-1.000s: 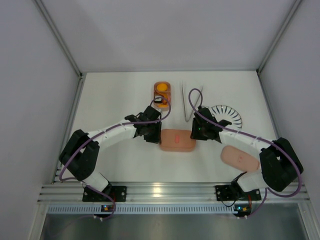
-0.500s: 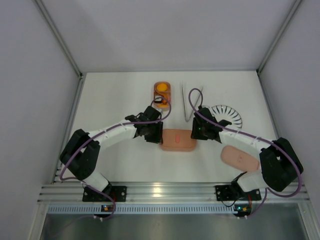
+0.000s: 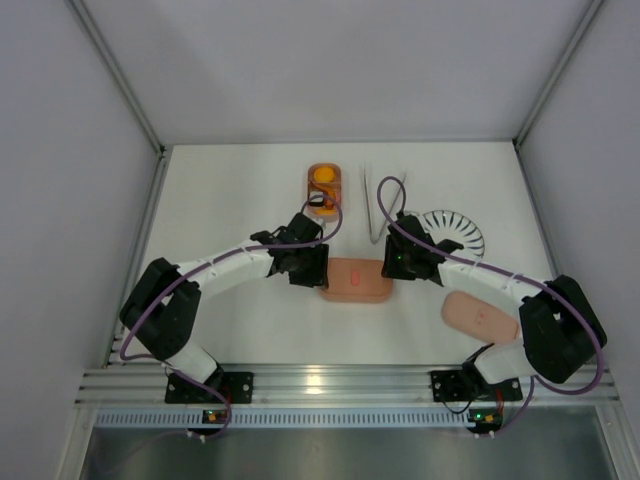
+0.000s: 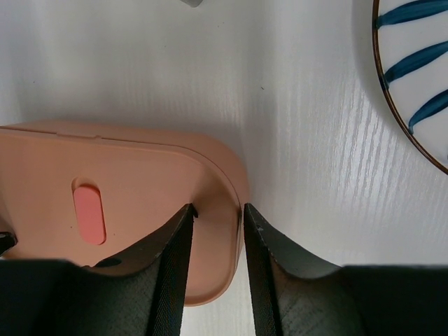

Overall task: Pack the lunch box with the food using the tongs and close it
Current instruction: Close the box lid on the packing box.

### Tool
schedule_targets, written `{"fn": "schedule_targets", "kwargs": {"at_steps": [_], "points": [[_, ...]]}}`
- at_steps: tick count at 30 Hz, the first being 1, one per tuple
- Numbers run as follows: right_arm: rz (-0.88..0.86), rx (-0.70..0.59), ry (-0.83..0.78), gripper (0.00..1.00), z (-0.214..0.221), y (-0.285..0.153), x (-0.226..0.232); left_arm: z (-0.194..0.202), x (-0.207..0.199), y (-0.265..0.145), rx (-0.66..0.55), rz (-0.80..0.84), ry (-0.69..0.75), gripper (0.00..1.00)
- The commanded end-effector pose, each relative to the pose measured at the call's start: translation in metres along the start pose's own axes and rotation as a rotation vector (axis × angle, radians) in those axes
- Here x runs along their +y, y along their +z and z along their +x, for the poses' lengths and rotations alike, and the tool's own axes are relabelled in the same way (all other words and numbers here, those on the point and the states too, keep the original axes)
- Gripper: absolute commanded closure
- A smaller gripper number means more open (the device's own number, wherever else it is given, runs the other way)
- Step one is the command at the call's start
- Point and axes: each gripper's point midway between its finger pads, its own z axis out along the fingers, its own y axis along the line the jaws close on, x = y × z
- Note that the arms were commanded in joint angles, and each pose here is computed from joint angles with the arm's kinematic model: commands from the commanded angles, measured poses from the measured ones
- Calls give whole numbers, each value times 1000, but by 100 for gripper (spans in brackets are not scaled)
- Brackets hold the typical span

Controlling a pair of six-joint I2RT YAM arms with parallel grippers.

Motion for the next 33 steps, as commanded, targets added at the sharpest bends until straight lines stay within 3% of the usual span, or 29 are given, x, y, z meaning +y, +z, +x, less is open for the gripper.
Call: {"fn": "schedule_targets", "kwargs": {"at_steps": [1,21,29,33], "points": [[68,43,-50,66,12,-5,-13,20,24,4,51,-105,16,51],[-1,-87,-28,61,-42,-57,12,-30,-14,-37,-94,0,47,47],[123,-195,88,60,-54,-98,-38,-57,-27,-61,-200,25,56,46],[215,-145,142,60,-27,-97,-82,-75,-28,-88,-300,13,62,45]]}}
